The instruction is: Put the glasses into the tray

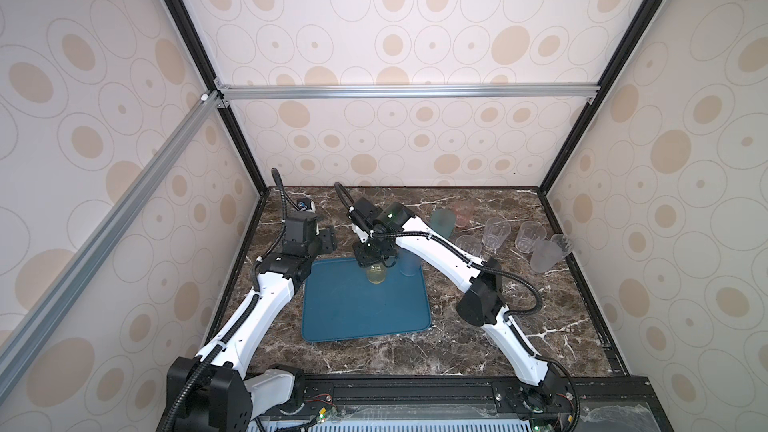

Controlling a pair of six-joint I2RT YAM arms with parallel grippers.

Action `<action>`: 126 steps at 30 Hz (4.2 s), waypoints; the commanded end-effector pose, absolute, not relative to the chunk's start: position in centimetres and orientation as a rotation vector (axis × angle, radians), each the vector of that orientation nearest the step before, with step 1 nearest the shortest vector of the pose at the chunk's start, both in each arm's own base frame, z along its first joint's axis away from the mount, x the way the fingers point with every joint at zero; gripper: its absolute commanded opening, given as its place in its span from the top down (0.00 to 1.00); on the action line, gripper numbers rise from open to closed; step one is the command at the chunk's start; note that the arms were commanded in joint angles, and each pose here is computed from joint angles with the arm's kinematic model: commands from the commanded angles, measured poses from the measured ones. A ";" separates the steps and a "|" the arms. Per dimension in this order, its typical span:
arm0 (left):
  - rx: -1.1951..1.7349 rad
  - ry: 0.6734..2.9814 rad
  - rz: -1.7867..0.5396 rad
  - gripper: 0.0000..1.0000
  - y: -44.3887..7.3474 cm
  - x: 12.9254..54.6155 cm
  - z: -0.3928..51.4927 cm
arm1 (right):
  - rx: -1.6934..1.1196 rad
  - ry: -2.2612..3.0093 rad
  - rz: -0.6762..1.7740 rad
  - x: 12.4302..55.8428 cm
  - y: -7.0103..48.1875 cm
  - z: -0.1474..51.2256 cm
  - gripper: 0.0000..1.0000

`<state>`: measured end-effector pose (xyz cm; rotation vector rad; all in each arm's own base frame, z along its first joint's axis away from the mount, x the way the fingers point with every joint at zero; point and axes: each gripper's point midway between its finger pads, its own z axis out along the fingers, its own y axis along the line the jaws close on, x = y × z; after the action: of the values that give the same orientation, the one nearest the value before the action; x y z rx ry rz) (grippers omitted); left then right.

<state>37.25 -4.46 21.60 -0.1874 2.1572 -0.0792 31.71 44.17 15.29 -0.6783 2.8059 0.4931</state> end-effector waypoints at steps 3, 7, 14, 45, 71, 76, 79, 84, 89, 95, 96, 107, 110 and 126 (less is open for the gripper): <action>-0.174 2.185 -0.007 0.28 -3.3 37.2 22.5 | -0.643 2.701 0.647 32.0 44.0 21.2 0.59; -0.135 2.217 -0.114 0.30 -4.9 37.1 22.1 | -0.577 2.642 0.668 33.2 42.6 23.8 0.59; -0.095 2.242 -0.515 0.30 -10.4 36.6 20.5 | -0.401 2.537 0.570 36.3 38.3 26.6 0.60; 0.115 2.403 -0.323 0.66 -17.1 39.0 15.3 | -0.202 2.532 0.402 37.8 31.5 23.9 0.61; 0.267 2.489 -0.198 0.99 -17.8 38.8 15.9 | -0.167 2.531 0.378 38.2 29.6 23.4 0.61; 0.322 2.583 -0.256 1.00 -19.1 38.3 15.1 | -0.157 2.537 0.380 38.2 29.4 23.0 0.61; 0.354 2.652 -0.222 1.00 -19.1 38.0 14.4 | -0.155 2.535 0.381 38.2 29.2 23.1 0.62; 0.363 2.681 -0.171 1.00 -18.9 38.0 14.1 | -0.145 2.539 0.383 38.2 28.8 22.7 0.61; 0.367 2.689 -0.158 1.00 -19.4 38.2 14.1 | -0.140 2.547 0.389 38.1 28.7 22.3 0.62; 0.378 2.697 -0.095 1.00 -18.9 38.1 14.7 | -0.140 2.550 0.394 38.1 28.6 22.0 0.62; 0.376 2.699 -0.089 1.00 -18.8 38.1 14.8 | -0.136 2.551 0.395 38.1 28.5 22.0 0.62; 0.380 2.731 -0.036 1.00 -18.5 37.6 14.1 | -0.139 2.560 0.413 37.9 28.6 21.5 0.62; 0.386 2.732 -0.030 1.00 -18.6 37.9 14.0 | -0.135 2.564 0.410 37.8 28.3 21.3 0.62; 0.400 2.745 -0.017 0.83 -19.0 38.4 13.8 | -0.117 2.557 0.422 37.9 27.9 21.0 0.62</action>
<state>38.43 -18.78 13.40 0.3631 2.7374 -0.0391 37.95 28.11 19.73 -0.1366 2.5843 0.3961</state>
